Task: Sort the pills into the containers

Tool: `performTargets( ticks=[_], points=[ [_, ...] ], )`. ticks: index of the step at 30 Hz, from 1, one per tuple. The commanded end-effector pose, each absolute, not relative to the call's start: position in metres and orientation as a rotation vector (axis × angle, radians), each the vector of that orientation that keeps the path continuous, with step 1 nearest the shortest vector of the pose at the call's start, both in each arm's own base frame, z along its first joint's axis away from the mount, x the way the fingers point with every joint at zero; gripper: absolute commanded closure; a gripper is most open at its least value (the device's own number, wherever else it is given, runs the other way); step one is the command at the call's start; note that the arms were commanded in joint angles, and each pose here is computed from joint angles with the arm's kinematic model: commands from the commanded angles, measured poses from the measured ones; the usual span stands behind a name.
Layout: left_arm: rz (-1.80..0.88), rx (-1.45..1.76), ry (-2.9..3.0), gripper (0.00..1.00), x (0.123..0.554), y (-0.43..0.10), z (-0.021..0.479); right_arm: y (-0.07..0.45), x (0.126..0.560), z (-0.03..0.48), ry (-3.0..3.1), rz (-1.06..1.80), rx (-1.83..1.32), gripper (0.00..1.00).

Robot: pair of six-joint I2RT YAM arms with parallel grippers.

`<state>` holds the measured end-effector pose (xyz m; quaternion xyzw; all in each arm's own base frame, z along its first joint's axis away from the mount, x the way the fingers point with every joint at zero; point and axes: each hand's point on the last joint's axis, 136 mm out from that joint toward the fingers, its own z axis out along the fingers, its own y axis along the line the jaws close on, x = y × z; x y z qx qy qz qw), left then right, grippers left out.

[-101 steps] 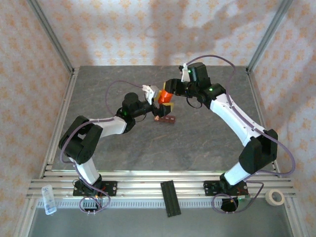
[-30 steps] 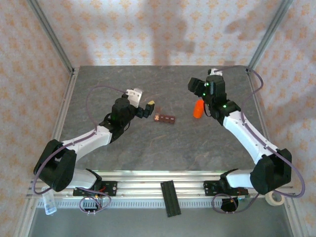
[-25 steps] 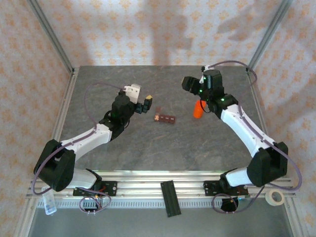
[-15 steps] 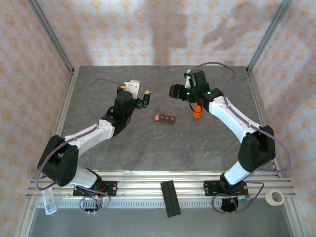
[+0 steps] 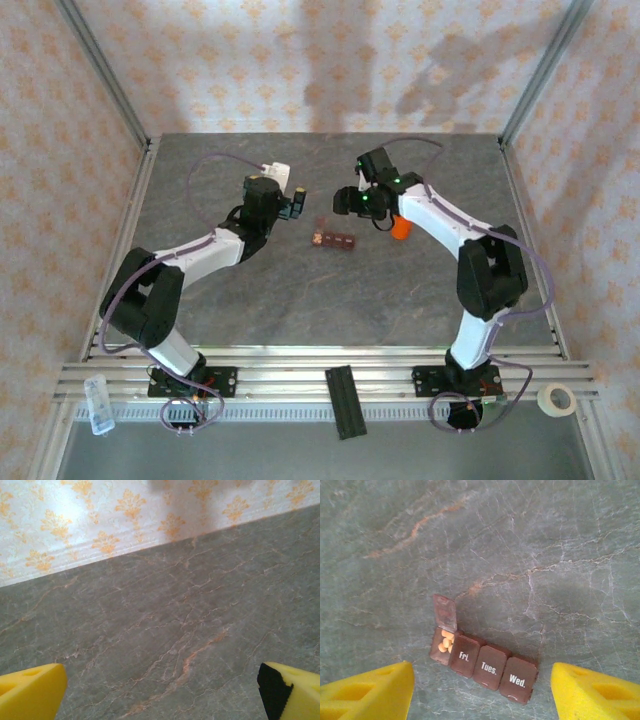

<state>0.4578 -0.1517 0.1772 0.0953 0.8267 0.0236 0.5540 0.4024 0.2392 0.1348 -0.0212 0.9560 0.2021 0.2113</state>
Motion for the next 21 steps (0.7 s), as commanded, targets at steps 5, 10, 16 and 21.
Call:
performTargets(
  ticks=[5,10,16,21],
  points=[
    [0.024,0.228,1.98,0.04,0.478,-0.163,0.178,0.234,0.403,0.124,2.719,0.471,-0.088,0.29],
    [-0.017,0.233,2.049,0.18,0.488,-0.17,0.166,0.23,0.399,0.114,2.754,0.438,-0.11,0.29],
    [-0.071,0.297,2.113,0.62,0.496,-0.187,0.157,0.234,0.39,0.102,2.804,0.45,-0.158,0.29],
    [-0.093,0.335,2.189,1.0,0.502,-0.197,0.149,0.237,0.383,0.088,2.842,0.424,-0.194,0.29]
  ],
)
